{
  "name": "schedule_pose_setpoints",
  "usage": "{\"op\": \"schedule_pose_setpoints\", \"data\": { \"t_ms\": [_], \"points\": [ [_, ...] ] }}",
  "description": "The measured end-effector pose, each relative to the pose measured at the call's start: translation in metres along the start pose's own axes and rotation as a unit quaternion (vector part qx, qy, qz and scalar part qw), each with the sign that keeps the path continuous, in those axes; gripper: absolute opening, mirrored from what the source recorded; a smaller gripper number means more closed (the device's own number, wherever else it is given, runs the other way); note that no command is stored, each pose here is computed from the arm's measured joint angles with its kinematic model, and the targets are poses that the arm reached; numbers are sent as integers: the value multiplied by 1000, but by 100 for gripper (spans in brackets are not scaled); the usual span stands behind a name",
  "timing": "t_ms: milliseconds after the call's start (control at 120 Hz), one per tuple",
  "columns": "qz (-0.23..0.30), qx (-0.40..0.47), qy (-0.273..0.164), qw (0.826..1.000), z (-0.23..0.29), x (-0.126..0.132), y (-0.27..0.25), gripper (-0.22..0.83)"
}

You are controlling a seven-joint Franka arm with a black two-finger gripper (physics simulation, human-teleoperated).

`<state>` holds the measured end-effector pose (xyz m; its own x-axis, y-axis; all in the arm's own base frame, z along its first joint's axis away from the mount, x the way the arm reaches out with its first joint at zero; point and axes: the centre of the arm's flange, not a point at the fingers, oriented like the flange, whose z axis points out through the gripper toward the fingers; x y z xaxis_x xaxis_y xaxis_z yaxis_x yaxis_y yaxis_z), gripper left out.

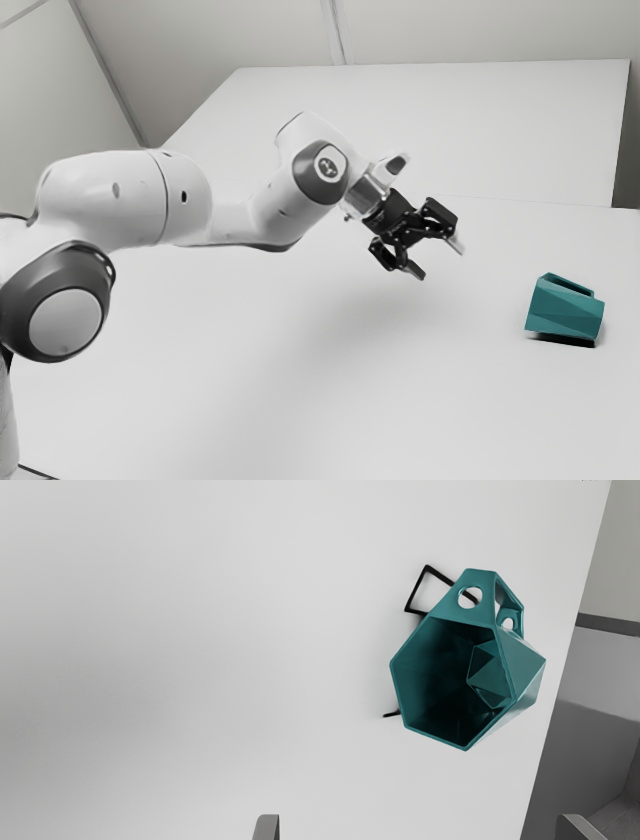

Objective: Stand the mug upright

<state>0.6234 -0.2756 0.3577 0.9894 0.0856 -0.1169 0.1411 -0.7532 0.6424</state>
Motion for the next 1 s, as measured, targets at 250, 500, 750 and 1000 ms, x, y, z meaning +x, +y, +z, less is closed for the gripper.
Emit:
{"op": "schedule_pose_setpoints", "data": {
  "t_ms": [250,500,750,1000],
  "points": [
    [-38,-44,16,998,53,12,6,62],
    [-49,-82,27,995,94,8,33,62],
    [-82,-119,31,989,130,6,43,62],
    [-97,-141,31,985,147,6,53,62]
  ]
}}
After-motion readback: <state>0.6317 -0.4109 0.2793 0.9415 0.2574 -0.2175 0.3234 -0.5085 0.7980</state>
